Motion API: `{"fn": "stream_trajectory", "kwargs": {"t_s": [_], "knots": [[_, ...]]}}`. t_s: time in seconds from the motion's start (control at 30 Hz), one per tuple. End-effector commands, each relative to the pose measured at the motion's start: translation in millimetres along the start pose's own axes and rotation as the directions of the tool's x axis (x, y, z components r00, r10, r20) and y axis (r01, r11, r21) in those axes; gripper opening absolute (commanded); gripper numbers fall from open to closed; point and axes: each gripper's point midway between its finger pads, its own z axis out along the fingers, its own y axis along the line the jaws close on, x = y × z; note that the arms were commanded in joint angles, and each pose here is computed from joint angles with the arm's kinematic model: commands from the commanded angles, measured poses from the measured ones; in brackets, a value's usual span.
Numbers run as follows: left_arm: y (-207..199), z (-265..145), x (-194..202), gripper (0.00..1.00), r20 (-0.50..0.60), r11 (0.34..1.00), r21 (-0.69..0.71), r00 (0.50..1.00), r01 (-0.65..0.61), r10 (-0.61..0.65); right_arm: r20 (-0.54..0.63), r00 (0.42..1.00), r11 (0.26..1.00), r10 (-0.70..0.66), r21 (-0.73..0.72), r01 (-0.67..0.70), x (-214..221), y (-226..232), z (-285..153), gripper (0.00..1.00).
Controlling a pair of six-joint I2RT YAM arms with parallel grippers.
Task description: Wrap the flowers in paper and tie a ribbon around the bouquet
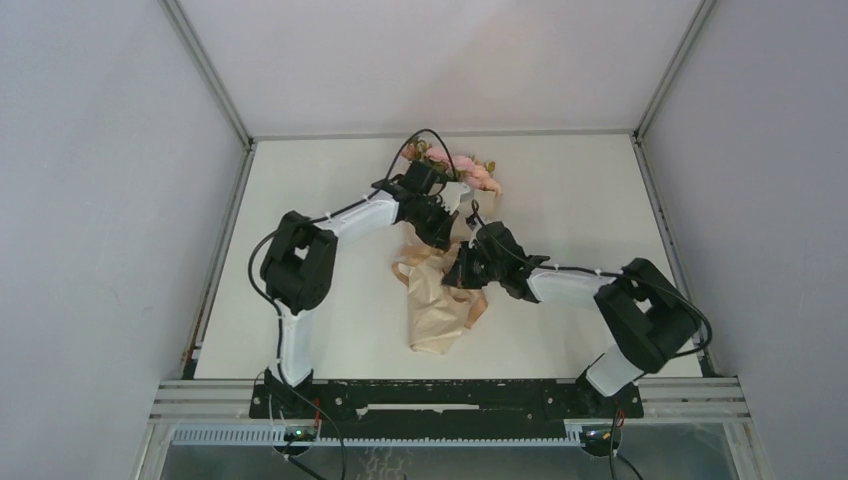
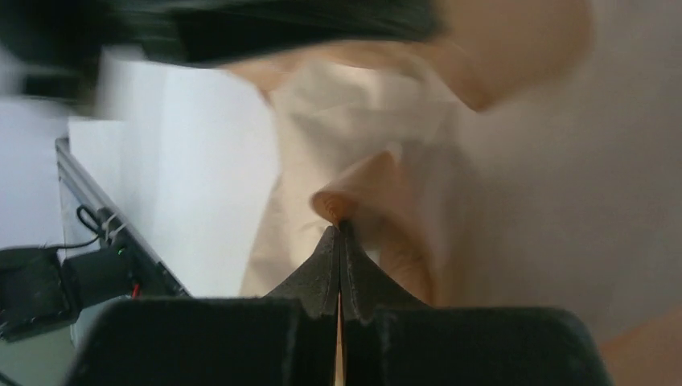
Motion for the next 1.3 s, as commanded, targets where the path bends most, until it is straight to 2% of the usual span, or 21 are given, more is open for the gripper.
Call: {"fn": "stream_trajectory", "kwargs": {"t_s": [0.0,0.13,0.27,0.4,0.57,0.77,0.93,1.0,1.07,1.1,1.13,1.23,1.27], "knots": [[-5,-67,-45,0.0,0.186,0.996,-0.044,0.979,-0.075,0.082,0.075,0.994,0.997,0.079,-0.019,-0.078,-27,-12,13,0.0],[-8,-106,-40,0.0,0.229,0.979,-0.107,0.954,-0.174,0.194,0.062,0.992,0.994,0.109,-0.012,-0.108,-31,-27,19,0.0],[-53,-136,-19,0.0,0.224,0.928,-0.047,0.901,-0.37,0.371,0.031,0.993,0.994,0.112,-0.001,-0.112,-32,-35,22,0.0],[-116,-147,11,0.0,0.167,0.794,0.043,0.788,-0.606,0.592,-0.002,0.994,0.992,0.108,-0.062,-0.108,-39,-29,21,0.0],[-182,-145,35,0.0,0.103,0.576,0.147,0.592,-0.804,0.799,-0.043,0.995,0.984,0.094,-0.147,-0.099,-50,-19,16,0.0],[-197,-133,-4,0.01,0.066,0.508,0.081,0.513,-0.857,0.856,-0.077,0.994,0.984,0.076,-0.156,-0.087,-49,-20,13,0.0],[-159,-106,-19,0.05,-0.069,0.481,-0.057,0.484,-0.875,0.872,-0.09,0.994,0.983,0.064,-0.169,-0.078,-50,-18,11,0.0],[-136,-97,-25,0.05,-0.125,0.48,-0.146,0.497,-0.865,0.858,-0.087,0.994,0.982,0.062,-0.171,-0.076,-51,-17,10,0.0],[-122,-93,-26,0.1,-0.139,0.514,-0.187,0.54,-0.837,0.83,-0.089,0.994,0.982,0.061,-0.172,-0.075,-51,-17,9,0.0],[-119,-93,-27,0.16,-0.13,0.539,-0.188,0.565,-0.821,0.815,-0.09,0.994,0.982,0.061,-0.171,-0.075,-51,-18,9,0.0],[-119,-94,-26,0.29,-0.109,0.566,-0.174,0.587,-0.806,0.802,-0.091,0.994,0.982,0.061,-0.17,-0.076,-51,-18,10,0.0],[-127,-103,-19,0.59,-0.036,0.624,-0.093,0.629,-0.776,0.776,-0.092,0.994,0.982,0.064,-0.169,-0.079,-50,-19,11,0.0],[-129,-108,-17,0.66,-0.01,0.644,-0.063,0.646,-0.763,0.764,-0.093,0.994,0.982,0.065,-0.171,-0.081,-50,-19,11,0.0]]}}
